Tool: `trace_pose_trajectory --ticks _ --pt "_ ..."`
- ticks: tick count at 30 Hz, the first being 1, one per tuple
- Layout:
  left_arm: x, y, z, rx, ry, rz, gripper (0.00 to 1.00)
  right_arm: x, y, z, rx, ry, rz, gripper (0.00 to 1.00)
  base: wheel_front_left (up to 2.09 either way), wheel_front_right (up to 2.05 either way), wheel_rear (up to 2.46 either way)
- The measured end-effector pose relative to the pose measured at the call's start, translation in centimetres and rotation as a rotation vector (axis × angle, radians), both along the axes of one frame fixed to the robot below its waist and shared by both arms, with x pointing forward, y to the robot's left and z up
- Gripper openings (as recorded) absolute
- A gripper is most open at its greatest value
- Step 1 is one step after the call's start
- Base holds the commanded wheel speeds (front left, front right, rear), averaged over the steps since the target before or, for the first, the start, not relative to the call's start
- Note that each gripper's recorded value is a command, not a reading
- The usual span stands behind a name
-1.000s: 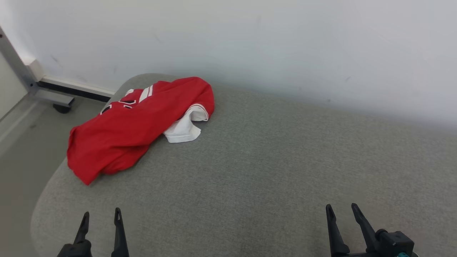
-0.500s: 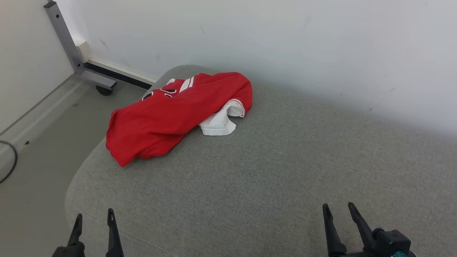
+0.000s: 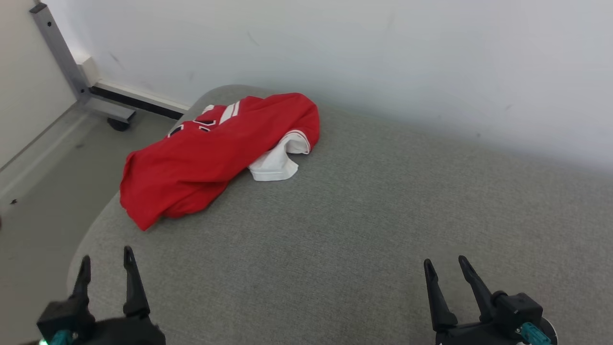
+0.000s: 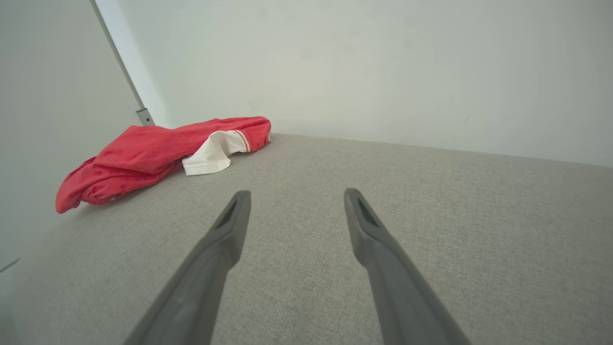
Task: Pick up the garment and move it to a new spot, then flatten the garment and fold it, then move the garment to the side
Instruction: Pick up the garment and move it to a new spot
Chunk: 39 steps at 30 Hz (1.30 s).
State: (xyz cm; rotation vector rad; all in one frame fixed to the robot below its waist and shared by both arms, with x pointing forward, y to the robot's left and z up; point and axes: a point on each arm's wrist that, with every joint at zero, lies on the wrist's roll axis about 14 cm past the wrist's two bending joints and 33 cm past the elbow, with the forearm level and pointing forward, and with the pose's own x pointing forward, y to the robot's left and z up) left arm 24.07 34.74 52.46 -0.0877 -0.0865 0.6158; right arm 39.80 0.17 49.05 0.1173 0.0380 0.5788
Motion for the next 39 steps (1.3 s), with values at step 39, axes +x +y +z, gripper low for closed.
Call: trace_pose_trajectory --ticks 39 --pt "34.8 -3.0 -6.8 -0.012 0.420 -0.435 1.00 3.8 -20.4 -6.6 -0.101 0.105 -0.571 1.00 0.00 0.00 0.00"
